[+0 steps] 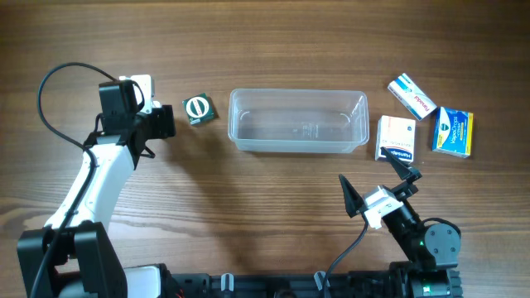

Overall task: Pack container
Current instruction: 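Reach the left gripper to the white spray bottle and grasp it, then lift the spray bottle with the left gripper over the container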

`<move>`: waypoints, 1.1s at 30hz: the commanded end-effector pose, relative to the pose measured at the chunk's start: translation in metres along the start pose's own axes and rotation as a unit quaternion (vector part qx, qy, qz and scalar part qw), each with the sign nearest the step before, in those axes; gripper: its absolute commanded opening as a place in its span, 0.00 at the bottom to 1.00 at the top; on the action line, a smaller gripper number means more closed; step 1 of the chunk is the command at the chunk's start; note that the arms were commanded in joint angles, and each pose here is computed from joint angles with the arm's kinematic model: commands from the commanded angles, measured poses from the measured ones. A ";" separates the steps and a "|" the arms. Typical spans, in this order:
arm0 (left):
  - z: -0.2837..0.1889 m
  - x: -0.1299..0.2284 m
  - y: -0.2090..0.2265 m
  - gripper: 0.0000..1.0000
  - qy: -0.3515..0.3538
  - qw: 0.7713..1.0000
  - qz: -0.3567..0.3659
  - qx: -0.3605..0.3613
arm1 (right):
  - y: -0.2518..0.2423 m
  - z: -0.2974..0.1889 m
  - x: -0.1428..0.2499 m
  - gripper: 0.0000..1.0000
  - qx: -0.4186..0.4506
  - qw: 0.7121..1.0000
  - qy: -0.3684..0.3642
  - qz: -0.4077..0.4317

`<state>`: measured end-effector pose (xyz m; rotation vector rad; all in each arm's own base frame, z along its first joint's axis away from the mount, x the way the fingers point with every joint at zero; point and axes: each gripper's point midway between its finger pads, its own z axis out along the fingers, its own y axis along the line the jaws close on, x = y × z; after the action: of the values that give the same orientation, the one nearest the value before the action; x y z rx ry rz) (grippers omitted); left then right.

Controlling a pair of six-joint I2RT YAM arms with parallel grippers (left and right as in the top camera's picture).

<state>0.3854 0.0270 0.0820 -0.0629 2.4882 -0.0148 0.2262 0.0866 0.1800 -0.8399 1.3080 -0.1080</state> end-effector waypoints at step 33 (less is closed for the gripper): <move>0.017 -0.004 0.002 0.54 -0.003 1.000 0.002 0.003 | 0.000 0.000 -0.001 1.00 0.000 1.000 -0.003 -0.004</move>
<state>0.3938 0.0278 0.0665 -0.0602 2.4963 -0.0139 0.2262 0.0866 0.1800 -0.8399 1.3080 -0.1080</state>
